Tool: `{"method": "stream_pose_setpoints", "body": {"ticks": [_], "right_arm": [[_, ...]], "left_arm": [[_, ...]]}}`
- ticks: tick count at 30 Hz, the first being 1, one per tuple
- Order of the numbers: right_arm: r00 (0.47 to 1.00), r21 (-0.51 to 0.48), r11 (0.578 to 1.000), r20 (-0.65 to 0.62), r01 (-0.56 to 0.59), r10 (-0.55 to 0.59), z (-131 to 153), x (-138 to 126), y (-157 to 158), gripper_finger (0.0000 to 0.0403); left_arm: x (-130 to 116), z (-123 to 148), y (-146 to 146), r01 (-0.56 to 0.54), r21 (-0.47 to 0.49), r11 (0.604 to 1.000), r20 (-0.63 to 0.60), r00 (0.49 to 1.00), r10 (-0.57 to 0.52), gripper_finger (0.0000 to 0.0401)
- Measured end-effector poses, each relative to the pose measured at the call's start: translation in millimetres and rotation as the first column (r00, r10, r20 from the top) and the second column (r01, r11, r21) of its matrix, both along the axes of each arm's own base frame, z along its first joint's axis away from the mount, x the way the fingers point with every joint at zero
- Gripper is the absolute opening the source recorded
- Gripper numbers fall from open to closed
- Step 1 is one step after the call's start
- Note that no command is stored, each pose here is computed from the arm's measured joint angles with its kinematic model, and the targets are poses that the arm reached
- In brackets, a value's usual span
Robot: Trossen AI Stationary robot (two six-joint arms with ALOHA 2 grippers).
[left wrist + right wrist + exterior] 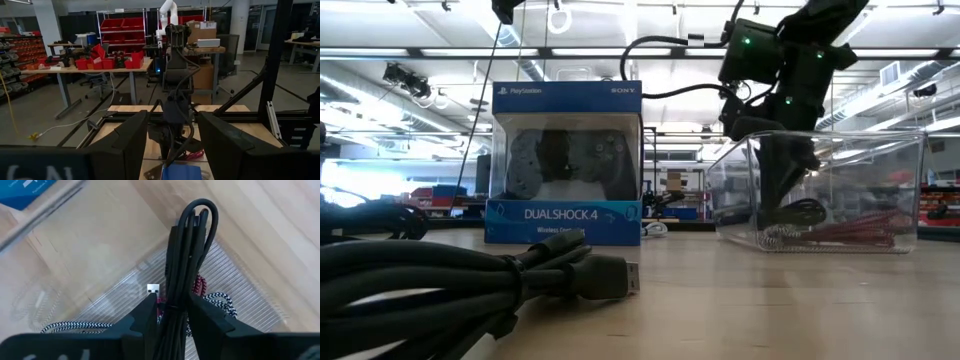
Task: Pick and place USB-C Cables
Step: Put the top black charger cable into the transparent bin, then put the light blue charger cable into the transparent bin
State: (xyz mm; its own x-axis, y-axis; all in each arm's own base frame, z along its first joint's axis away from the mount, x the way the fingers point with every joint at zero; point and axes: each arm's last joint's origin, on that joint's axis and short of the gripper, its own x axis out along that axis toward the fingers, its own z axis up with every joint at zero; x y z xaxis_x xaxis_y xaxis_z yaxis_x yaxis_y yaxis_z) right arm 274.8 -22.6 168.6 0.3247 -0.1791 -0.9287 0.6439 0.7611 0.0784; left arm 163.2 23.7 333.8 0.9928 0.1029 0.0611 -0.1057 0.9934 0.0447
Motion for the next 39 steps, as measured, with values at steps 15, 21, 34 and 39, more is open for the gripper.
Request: {"method": "stream_pose_setpoints", "body": {"ticks": [15,21,34,39], "right_arm": [[1.0,0.157,0.987,0.011,0.02,-0.022,23.2,10.3,4.4,0.0013],[0.999,0.153,0.987,-0.01,-0.04,0.042,55.1,17.6,4.6,0.0011],[0.955,-0.153,0.947,0.051,-0.282,0.292,137.3,34.8,-15.3,0.0007],[0.93,-0.131,0.934,0.123,-0.331,0.347,135.5,40.0,-48.3,0.0005]], "left_arm": [[0.0,-0.1,0.0,0.0,-0.001,1.0,0.0,1.0,0.0,0.0185],[0.0,-0.3,0.1,0.0,-0.003,1.0,-0.003,1.0,0.0,0.0185],[0.0,-0.7,0.1,0.0,-0.004,1.0,-0.006,1.0,0.0,0.0185],[0.0,-0.7,0.1,0.0,-0.004,1.0,-0.006,1.0,0.0,0.0185]]}}
